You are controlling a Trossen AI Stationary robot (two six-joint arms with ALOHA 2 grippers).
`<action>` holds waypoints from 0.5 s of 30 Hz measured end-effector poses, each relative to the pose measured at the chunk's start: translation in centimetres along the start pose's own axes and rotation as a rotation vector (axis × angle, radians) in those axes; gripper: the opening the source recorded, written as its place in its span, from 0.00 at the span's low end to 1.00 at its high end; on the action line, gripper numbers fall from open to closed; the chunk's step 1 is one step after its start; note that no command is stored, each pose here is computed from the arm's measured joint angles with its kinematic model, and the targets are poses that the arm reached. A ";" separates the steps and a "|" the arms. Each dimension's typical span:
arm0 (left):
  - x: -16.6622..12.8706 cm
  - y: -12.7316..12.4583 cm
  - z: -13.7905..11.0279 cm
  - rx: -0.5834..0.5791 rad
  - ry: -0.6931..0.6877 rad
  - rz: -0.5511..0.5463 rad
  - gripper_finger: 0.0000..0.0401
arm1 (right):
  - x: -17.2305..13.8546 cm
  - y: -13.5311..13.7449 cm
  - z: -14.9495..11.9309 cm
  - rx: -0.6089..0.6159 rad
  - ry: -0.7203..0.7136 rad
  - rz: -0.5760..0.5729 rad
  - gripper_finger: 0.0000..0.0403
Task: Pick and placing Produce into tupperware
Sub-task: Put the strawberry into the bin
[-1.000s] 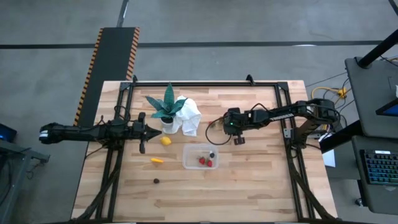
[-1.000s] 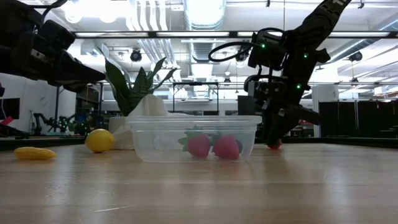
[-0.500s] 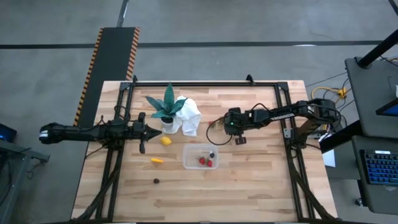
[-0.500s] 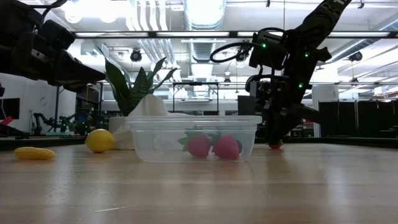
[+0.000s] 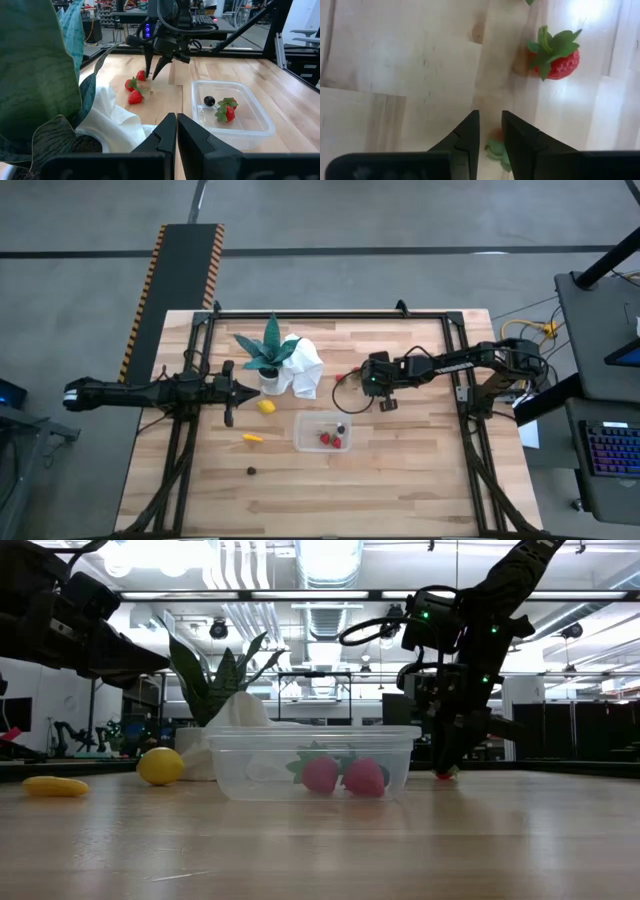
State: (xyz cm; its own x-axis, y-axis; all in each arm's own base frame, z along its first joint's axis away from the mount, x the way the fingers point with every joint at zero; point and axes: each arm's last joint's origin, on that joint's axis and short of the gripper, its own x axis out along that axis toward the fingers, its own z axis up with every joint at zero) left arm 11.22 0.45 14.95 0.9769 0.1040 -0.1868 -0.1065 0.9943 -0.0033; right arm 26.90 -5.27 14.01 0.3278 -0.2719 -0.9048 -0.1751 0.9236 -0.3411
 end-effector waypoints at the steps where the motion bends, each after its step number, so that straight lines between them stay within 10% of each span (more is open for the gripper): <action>1: 0.0 0.0 0.0 0.000 0.000 0.000 0.00 | 0.0 0.0 0.0 -0.001 0.000 0.000 0.18; 15: 0.0 0.0 0.0 0.000 0.000 0.000 0.00 | -0.1 -0.1 0.0 0.026 0.019 -0.039 0.02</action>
State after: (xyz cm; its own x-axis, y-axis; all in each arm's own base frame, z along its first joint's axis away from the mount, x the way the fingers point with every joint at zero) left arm 11.22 0.45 14.95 0.9768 0.1044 -0.1868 -0.1069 0.9943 -0.0034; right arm 26.91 -5.38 14.14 0.3160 -0.3129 -0.8957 -0.1380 0.9188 -0.3697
